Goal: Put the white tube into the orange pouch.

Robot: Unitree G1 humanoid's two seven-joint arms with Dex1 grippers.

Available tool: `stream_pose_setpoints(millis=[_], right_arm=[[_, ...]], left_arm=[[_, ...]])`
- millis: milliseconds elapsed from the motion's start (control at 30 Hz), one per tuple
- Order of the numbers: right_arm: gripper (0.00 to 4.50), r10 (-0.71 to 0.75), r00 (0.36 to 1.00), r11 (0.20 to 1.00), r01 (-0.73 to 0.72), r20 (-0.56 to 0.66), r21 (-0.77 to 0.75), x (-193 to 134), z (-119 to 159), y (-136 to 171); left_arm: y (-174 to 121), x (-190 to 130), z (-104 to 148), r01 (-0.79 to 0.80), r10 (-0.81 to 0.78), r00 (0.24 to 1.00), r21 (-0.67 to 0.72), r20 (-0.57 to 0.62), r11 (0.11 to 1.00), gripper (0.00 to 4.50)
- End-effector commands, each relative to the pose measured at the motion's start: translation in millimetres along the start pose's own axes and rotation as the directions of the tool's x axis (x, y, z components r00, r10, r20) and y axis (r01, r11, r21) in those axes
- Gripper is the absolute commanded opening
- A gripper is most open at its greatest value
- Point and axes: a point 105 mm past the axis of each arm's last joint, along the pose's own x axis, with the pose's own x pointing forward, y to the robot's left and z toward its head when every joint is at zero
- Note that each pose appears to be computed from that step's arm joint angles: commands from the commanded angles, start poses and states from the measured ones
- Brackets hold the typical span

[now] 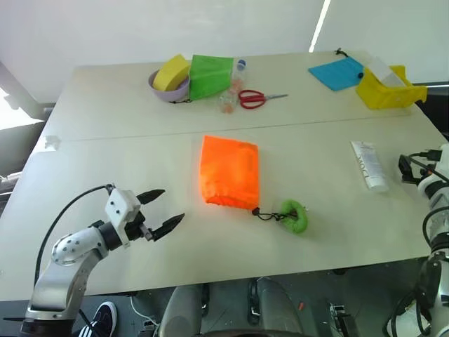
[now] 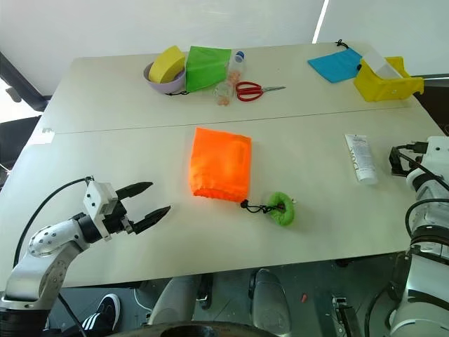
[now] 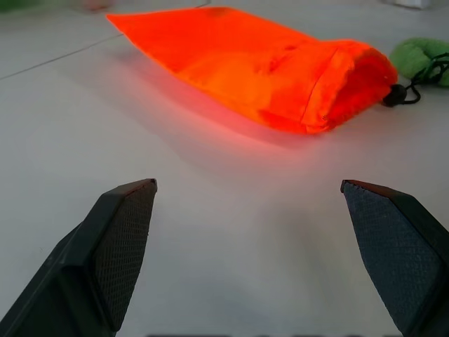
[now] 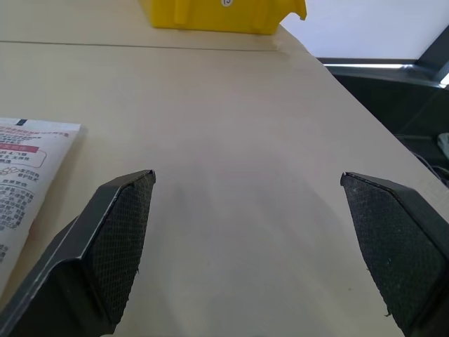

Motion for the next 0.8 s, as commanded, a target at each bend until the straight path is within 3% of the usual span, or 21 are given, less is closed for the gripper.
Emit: stream_pose_setpoints(millis=[33, 233, 333, 400, 467, 500, 633, 800], right_arm=[[4.43, 0.007, 0.995, 1.0, -0.008, 0.101, 0.007, -1, 21, -1], [4.43, 0.112, 0.971, 0.991, -0.124, 0.209, 0.041, -5, 38, 20], [4.43, 0.272, 0.926, 0.959, -0.282, 0.262, -0.001, -13, 45, 51], [4.43, 0.472, 0.838, 0.881, -0.456, 0.273, -0.124, -30, 50, 89], [4.43, 0.705, 0.672, 0.707, -0.643, 0.226, -0.294, -61, 54, 135], [4.43, 0.76, 0.609, 0.65, -0.707, 0.226, -0.28, -72, 61, 147], [4.43, 0.883, 0.443, 0.469, -0.806, 0.159, -0.361, -100, 78, 177], [4.43, 0.955, 0.291, 0.291, -0.874, 0.061, -0.389, -132, 76, 198]], left_arm=[[0, -1, 10, -0.002, 0.001, 0.999, 0.011, 0.052, 1.0, 4.5], [3, 2, 12, -0.013, 0.012, 0.999, 0.024, 0.049, 1.0, 4.5], [6, 8, 19, -0.016, 0.013, 0.997, 0.043, 0.073, 0.999, 4.5], [8, 14, 28, -0.008, 0.001, 0.996, 0.074, 0.093, 0.997, 4.5], [7, 25, 39, 0.03, -0.044, 0.995, 0.157, 0.09, 0.987, 4.5], [7, 31, 44, 0.044, -0.062, 0.994, 0.185, 0.093, 0.982, 4.5], [-2, 52, 59, 0.135, -0.165, 0.981, 0.26, 0.1, 0.956, 4.5], [-13, 71, 54, 0.241, -0.268, 0.963, 0.38, 0.019, 0.893, 4.5]])
